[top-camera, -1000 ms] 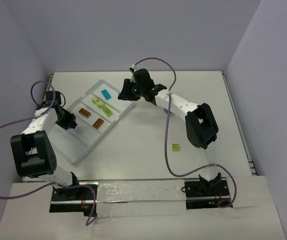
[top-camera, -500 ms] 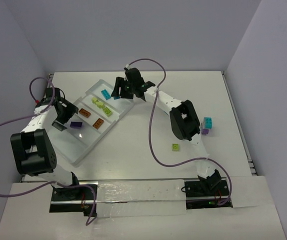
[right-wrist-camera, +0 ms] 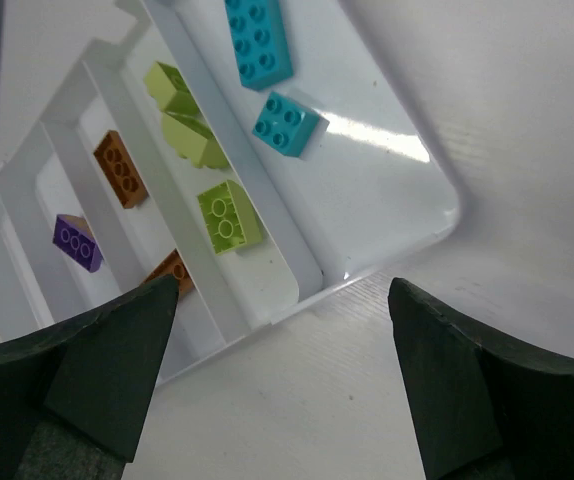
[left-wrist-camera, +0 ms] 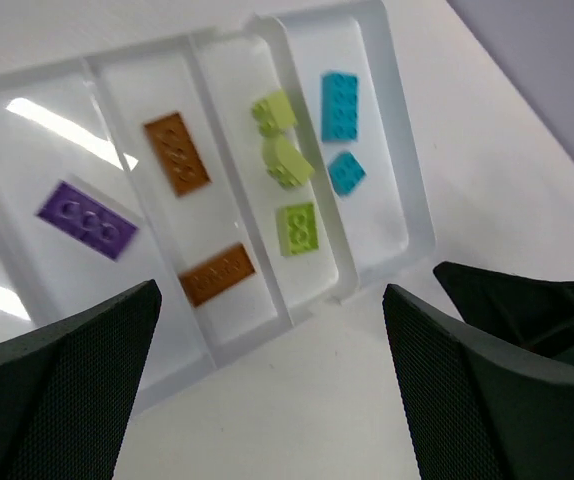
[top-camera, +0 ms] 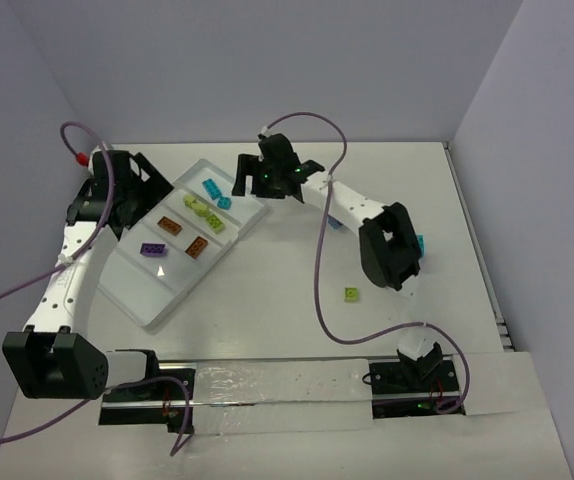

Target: Sort the legos into containers by color

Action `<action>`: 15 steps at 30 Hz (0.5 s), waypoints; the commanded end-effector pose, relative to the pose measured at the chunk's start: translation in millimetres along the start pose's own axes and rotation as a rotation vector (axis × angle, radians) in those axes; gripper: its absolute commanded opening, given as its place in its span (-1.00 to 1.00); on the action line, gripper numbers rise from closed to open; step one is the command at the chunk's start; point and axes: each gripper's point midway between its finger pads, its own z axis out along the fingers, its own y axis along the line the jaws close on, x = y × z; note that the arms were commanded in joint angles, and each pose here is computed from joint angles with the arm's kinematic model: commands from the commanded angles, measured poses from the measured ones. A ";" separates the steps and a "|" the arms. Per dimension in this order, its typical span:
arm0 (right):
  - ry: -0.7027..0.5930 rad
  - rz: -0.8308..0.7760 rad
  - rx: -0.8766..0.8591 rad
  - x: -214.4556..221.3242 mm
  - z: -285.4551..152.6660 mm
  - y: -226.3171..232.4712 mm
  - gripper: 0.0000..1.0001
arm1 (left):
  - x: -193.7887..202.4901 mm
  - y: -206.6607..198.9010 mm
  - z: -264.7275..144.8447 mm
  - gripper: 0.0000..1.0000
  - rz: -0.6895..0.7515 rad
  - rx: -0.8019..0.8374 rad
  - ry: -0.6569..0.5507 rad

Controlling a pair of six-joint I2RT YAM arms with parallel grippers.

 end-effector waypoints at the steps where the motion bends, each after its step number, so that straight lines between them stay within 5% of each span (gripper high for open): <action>1: -0.205 -0.114 0.145 -42.7 -97.5 -24.8 0.89 | 27.5 -33.5 -1.5 0.99 0.134 0.055 0.050; 8: -0.094 -0.118 0.405 13.2 -156.1 -158.1 0.97 | 70.6 -76.3 -1.1 0.99 0.226 0.174 0.150; 15: 0.025 -0.217 0.543 13.0 -143.7 -203.2 0.99 | 83.9 -95.7 -3.4 0.99 0.272 0.201 0.172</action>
